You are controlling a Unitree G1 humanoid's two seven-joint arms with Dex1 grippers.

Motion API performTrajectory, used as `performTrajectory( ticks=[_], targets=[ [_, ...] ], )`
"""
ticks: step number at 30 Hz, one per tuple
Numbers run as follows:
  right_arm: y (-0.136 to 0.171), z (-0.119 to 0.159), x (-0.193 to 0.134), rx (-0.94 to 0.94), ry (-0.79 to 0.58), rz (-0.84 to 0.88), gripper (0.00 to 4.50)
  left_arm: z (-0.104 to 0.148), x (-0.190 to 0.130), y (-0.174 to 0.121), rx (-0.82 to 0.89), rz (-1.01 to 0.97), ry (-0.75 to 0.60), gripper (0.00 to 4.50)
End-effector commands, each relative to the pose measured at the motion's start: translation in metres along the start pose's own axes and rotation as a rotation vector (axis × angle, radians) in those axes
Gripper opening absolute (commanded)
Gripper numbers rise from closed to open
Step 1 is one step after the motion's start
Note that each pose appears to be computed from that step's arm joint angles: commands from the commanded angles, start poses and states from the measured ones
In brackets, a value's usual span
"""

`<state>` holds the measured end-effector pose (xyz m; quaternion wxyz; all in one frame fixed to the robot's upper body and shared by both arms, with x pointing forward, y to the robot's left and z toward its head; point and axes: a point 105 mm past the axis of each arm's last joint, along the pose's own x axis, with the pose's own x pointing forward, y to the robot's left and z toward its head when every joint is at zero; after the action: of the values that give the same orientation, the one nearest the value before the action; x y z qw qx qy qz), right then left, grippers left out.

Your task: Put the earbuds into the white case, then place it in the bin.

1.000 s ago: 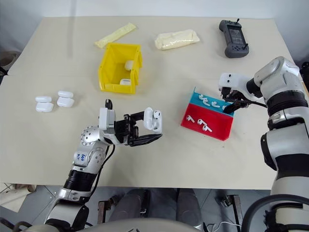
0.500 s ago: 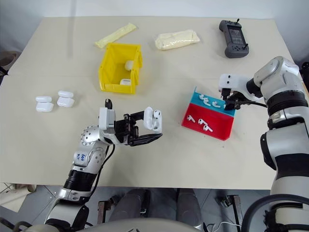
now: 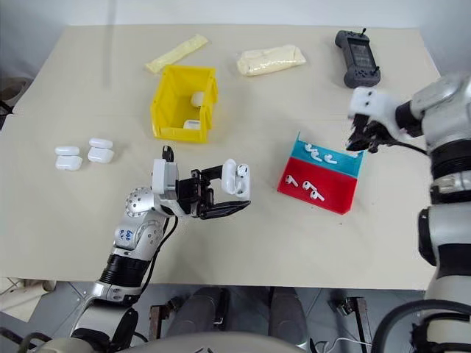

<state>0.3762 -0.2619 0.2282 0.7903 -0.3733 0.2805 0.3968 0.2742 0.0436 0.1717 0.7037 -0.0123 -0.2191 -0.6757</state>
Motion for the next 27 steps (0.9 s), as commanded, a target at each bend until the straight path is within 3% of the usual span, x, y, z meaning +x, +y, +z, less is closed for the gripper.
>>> performTrajectory(
  ticks=[1,5,8,11,17,27],
  targets=[
    [0.031,0.024,-0.017,0.083,-0.203,0.092,0.57,0.004,0.006,0.002,0.005,-0.022,-0.024,2.74],
    [0.072,0.035,-0.012,0.178,-0.356,0.158,0.57,0.002,0.008,0.006,0.005,-0.027,-0.020,2.74],
    [0.108,0.056,-0.008,0.249,-0.617,0.222,0.57,0.002,0.012,0.011,-0.002,-0.022,-0.026,2.74],
    [0.122,0.073,-0.013,0.333,-0.846,0.213,0.57,-0.001,0.012,0.011,-0.007,-0.040,-0.001,2.74],
    [0.141,0.103,-0.019,0.511,-1.089,0.303,0.57,-0.010,0.010,0.018,-0.022,-0.038,0.103,2.74],
    [0.176,0.109,0.003,0.587,-1.085,0.367,0.57,-0.012,0.013,0.023,-0.012,-0.017,0.162,2.74]
  ],
)
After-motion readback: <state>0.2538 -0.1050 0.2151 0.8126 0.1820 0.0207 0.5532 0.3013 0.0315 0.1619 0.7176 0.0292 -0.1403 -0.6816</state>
